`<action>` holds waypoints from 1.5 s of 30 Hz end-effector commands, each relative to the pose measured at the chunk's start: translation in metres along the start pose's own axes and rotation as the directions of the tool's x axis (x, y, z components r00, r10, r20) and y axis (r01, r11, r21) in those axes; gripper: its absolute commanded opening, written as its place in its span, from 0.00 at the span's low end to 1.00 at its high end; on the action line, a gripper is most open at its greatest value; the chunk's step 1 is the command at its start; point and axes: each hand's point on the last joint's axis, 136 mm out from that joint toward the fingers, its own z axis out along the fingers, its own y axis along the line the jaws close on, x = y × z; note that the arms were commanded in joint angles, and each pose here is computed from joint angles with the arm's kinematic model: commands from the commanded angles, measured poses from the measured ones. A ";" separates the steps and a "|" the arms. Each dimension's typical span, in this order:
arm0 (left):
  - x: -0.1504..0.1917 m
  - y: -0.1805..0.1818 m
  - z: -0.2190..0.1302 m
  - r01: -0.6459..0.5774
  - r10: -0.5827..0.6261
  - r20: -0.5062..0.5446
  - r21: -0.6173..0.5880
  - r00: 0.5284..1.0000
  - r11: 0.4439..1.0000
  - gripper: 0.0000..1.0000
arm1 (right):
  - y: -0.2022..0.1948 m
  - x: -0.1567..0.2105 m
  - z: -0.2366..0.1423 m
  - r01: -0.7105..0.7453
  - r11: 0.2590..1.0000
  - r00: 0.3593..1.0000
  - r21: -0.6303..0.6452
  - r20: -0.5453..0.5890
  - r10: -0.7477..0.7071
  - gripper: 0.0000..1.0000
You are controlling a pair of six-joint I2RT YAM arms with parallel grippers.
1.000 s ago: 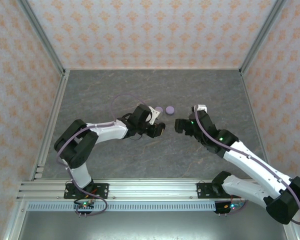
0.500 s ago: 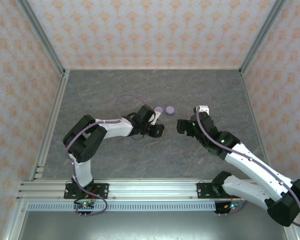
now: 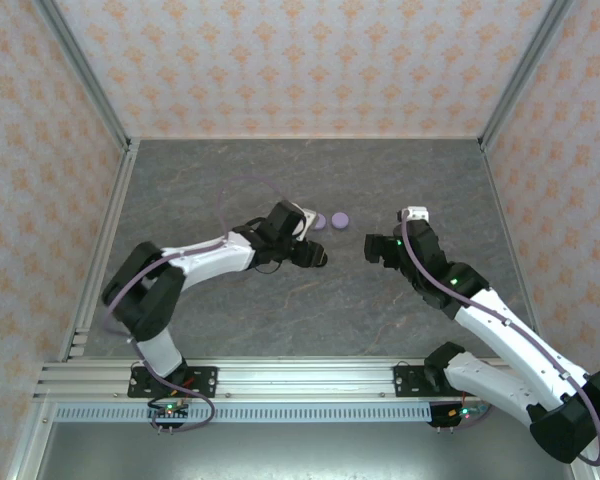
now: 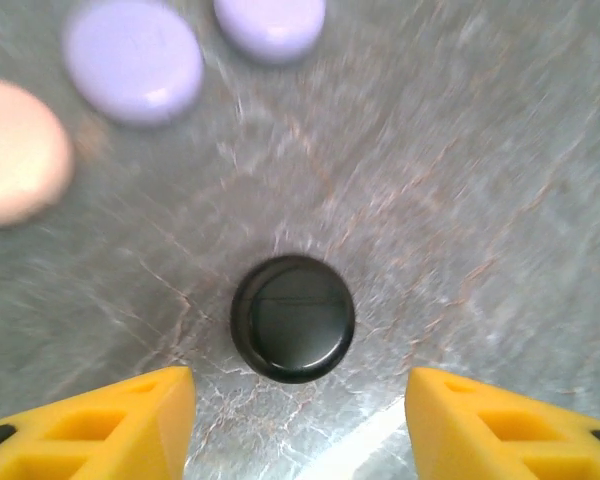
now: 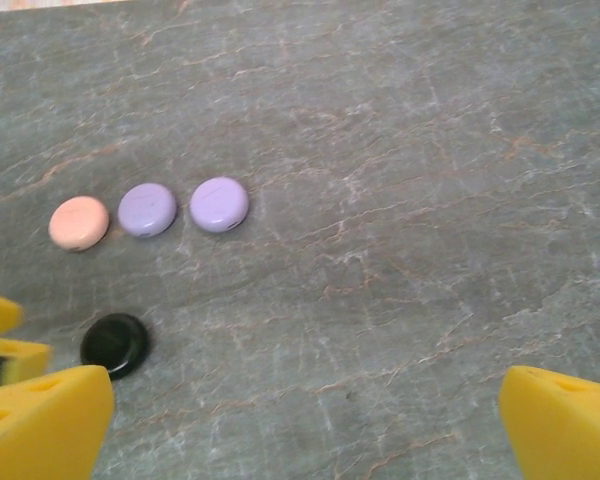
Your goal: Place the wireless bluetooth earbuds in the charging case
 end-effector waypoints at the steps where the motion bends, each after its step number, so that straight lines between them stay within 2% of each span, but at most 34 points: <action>1: -0.015 0.015 -0.038 -0.055 0.063 0.071 -0.122 0.995 0.991 0.60 | -0.011 -0.017 0.000 -0.005 1.000 0.998 0.027 0.067 0.003 0.99; 6: -0.034 0.050 -0.095 -0.012 0.085 0.223 -0.312 0.971 0.950 0.64 | -0.053 -0.036 0.004 -0.065 0.976 0.983 0.206 0.181 0.027 0.99; 10: -0.035 0.102 -0.152 0.139 0.080 0.380 -0.515 0.921 0.846 0.73 | -0.090 -0.038 0.013 -0.082 0.927 0.964 0.367 0.264 -0.020 0.99; 14: -0.023 0.146 -0.196 0.283 0.090 0.520 -0.592 0.849 0.754 0.81 | -0.122 -0.026 0.035 -0.159 0.878 0.948 0.451 0.317 0.009 0.99; 17: -0.014 0.174 -0.215 0.316 0.145 0.543 -0.663 0.827 0.678 0.82 | -0.140 -0.016 0.055 -0.182 0.843 0.945 0.506 0.328 0.007 0.99; 21: 0.000 0.214 -0.221 0.335 0.138 0.498 -0.737 0.856 0.587 0.82 | -0.148 -0.001 0.085 -0.195 0.847 0.937 0.494 0.348 0.013 0.99; 24: 0.009 0.234 -0.215 0.324 0.140 0.472 -0.764 0.870 0.558 0.82 | -0.144 -0.002 0.100 -0.175 0.874 0.925 0.453 0.379 -0.012 0.99; 26: 0.016 0.241 -0.206 0.313 0.166 0.475 -0.766 0.864 0.562 0.82 | -0.135 -0.004 0.106 -0.114 0.902 0.925 0.417 0.375 -0.057 0.99; 29: 0.021 0.243 -0.192 0.306 0.182 0.509 -0.726 0.841 0.616 0.83 | -0.140 0.005 0.115 -0.136 0.921 0.916 0.366 0.400 -0.024 0.99; 33: 0.026 0.245 -0.176 0.280 0.197 0.516 -0.702 0.833 0.655 0.83 | -0.144 0.012 0.124 -0.161 0.931 0.897 0.329 0.441 -0.001 0.99; 36: 0.029 0.246 -0.166 0.266 0.210 0.539 -0.672 0.816 0.691 0.83 | -0.140 0.012 0.142 -0.112 0.944 0.943 0.311 0.332 0.002 0.99; 38: 0.030 0.250 -0.161 0.277 0.191 0.565 -0.637 0.803 0.719 0.83 | -0.146 0.010 0.153 -0.136 0.950 0.961 0.283 0.272 0.057 0.99; 40: 0.029 0.253 -0.153 0.280 0.168 0.582 -0.599 0.795 0.750 0.83 | -0.150 0.010 0.153 -0.160 0.959 0.956 0.235 0.279 0.092 0.99; 44: 0.028 0.258 -0.123 0.209 0.165 0.525 -0.579 0.835 0.788 0.83 | -0.150 0.010 0.154 -0.159 0.959 0.958 0.236 0.273 0.092 0.99; 45: 0.027 0.264 -0.119 0.225 0.146 0.527 -0.576 0.837 0.786 0.83 | -0.149 0.011 0.154 -0.157 0.959 0.958 0.234 0.273 0.090 0.99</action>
